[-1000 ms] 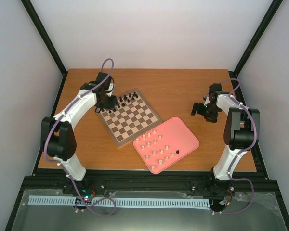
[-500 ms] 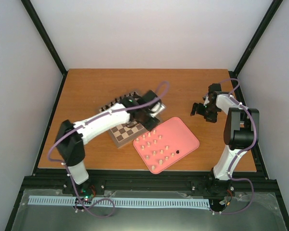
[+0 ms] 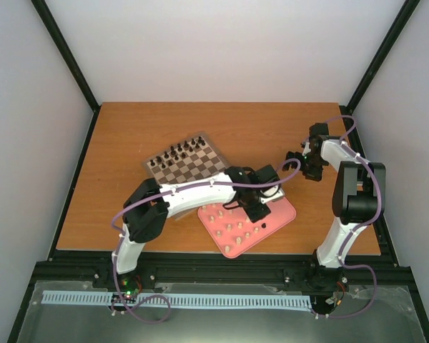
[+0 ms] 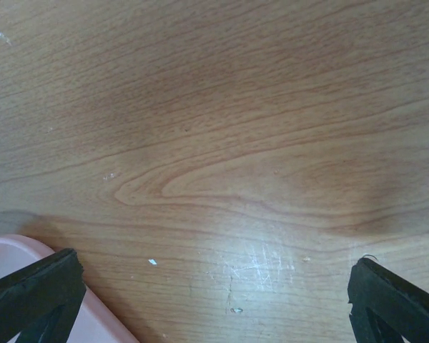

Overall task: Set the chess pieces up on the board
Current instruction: Pick up the chess piece from the storage box.

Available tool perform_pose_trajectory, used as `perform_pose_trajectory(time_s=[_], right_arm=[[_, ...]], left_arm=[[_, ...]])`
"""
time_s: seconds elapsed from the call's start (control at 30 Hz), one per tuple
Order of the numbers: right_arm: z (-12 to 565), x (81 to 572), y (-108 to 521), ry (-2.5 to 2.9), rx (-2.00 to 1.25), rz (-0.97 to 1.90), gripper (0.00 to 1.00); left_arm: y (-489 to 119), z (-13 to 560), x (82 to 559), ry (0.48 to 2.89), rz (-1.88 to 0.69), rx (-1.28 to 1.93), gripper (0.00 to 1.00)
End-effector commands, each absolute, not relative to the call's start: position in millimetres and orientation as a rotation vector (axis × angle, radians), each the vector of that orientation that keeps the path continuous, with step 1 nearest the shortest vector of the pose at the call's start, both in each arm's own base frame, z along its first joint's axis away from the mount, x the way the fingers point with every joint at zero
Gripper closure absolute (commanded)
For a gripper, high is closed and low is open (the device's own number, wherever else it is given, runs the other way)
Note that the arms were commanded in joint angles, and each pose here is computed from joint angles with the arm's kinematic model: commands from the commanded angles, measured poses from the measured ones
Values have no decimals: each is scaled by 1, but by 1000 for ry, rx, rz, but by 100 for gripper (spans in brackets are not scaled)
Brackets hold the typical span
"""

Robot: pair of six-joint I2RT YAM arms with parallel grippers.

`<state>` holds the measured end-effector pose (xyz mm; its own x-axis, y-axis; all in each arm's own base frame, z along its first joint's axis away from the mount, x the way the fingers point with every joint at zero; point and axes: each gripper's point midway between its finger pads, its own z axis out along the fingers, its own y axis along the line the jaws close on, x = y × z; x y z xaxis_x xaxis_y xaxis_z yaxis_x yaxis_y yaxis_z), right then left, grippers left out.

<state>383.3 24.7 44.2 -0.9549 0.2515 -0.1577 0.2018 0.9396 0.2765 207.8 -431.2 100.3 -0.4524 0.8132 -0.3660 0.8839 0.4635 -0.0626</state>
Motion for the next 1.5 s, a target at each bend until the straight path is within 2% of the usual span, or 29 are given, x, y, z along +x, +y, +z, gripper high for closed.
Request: perform_pose_trajectory(time_s=[0.0,0.2,0.47,0.93,1.37,1.47], right_arm=[[58,388,27,2859,321,380,0],[60,387,27,2858,318,375,0],[60,386,26,2860,317,366,0],[57,389,26,2867,317,366,0],[56,389,26,2865,320,369,0],[56,388,27,2866,320,369,0]], left_arm=[[-454,98,196,2400,-436,1496,42],[-462,72,196,2424,-442,1519,50],[-473,68,193,2424,-496,1534,61],[-482,57,182,2423,-513,1603,70],[-476,46,172,2457,-520,1640,71],[-474,41,171,2469,-512,1641,79]])
